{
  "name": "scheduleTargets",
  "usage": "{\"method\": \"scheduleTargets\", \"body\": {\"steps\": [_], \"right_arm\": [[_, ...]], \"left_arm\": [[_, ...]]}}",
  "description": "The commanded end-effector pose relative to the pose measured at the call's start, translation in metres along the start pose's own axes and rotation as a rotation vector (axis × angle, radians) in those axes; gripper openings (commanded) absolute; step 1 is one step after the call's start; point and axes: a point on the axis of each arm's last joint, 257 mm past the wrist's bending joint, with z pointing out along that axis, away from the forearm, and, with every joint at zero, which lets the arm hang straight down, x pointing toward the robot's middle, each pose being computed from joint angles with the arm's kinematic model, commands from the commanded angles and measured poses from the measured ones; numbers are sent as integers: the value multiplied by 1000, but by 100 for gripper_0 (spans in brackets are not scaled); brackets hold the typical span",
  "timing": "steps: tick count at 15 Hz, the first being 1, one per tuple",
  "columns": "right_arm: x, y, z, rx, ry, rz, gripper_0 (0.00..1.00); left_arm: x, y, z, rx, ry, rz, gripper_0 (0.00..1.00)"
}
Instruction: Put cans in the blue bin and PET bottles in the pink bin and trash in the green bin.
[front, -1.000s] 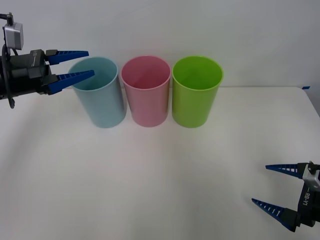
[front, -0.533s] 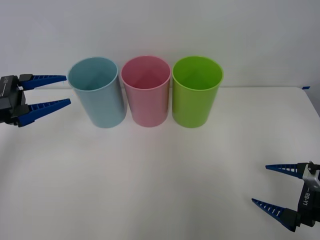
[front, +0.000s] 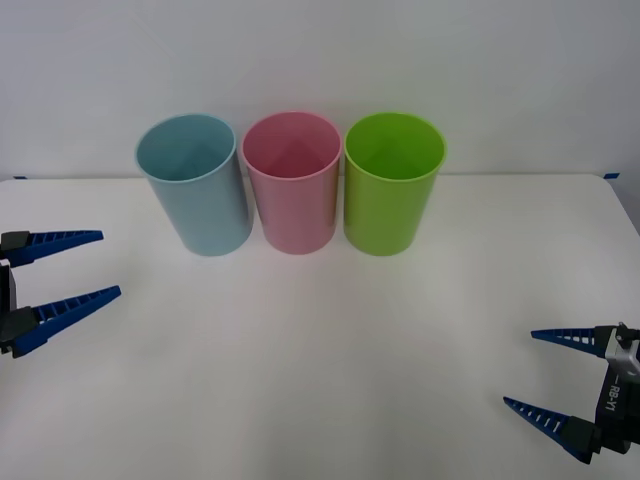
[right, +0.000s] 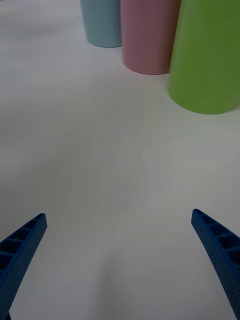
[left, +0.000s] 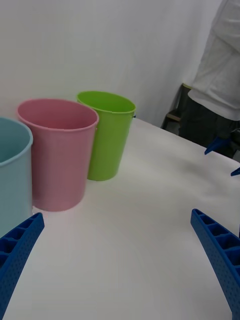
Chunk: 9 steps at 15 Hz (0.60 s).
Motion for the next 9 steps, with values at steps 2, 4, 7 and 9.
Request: {"method": "scheduleTargets", "body": {"steps": [2,4,7,9], "right_arm": [[0,0,0,0,0,0,100],[0,0,0,0,0,0,100],[0,0,0,0,0,0,100],[0,0,0,0,0,0,100]], "left_arm": [[31,-12,-8,-64,20,-20,100],[47,-15,-12,-97,31,-37,100],[66,-21,-21,-145,41,-47,100],[74,-28,-26,-153,40,-60,100]]}}
